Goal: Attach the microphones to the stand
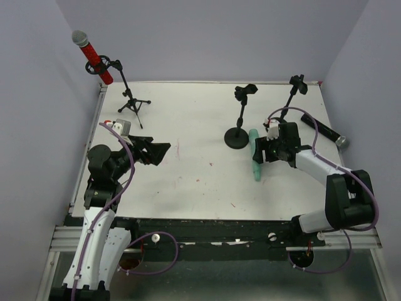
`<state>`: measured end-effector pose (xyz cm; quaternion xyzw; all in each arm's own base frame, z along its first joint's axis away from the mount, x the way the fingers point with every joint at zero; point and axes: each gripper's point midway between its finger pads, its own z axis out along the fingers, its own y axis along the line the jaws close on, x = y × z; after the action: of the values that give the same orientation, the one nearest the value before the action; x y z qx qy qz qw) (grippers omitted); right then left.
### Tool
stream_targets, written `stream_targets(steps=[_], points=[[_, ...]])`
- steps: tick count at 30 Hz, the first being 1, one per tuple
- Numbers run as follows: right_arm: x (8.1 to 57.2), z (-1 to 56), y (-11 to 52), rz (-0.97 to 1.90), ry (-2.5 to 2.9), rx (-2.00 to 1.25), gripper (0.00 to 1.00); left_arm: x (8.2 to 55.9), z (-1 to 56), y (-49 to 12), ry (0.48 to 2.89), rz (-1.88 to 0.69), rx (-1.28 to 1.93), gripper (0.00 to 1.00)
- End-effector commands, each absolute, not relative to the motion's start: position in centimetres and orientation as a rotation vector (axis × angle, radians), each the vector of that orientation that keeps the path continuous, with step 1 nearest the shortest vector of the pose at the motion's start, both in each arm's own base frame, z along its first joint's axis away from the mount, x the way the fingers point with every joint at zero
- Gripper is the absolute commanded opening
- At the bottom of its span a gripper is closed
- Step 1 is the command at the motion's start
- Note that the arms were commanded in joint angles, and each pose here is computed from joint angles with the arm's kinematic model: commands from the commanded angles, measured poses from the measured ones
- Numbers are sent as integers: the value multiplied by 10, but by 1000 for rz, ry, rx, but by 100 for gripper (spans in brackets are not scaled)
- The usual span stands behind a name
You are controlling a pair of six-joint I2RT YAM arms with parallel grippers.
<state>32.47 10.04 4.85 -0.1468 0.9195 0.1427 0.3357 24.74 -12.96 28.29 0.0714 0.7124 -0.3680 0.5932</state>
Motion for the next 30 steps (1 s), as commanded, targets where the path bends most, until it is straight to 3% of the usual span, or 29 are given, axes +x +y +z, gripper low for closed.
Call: stream_targets(steps=[1,11,20,22,25,30], points=[[329,33,96,303,2434,-353,65,246,286,-132,1641,-884,183,98],[330,19,94,262,2503,-366,63,247,285,-131,1647,-882,178,98],[326,13,86,209,2542,-375,28,244,287,-137,1626,-920,216,98],[328,25,88,219,2510,-378,24,239,289,-142,1600,-951,270,98],[329,50,94,270,2437,-378,20,225,293,-156,1511,-1018,419,89],[320,94,93,423,2328,-363,14,211,295,-171,1423,-1103,542,87]])
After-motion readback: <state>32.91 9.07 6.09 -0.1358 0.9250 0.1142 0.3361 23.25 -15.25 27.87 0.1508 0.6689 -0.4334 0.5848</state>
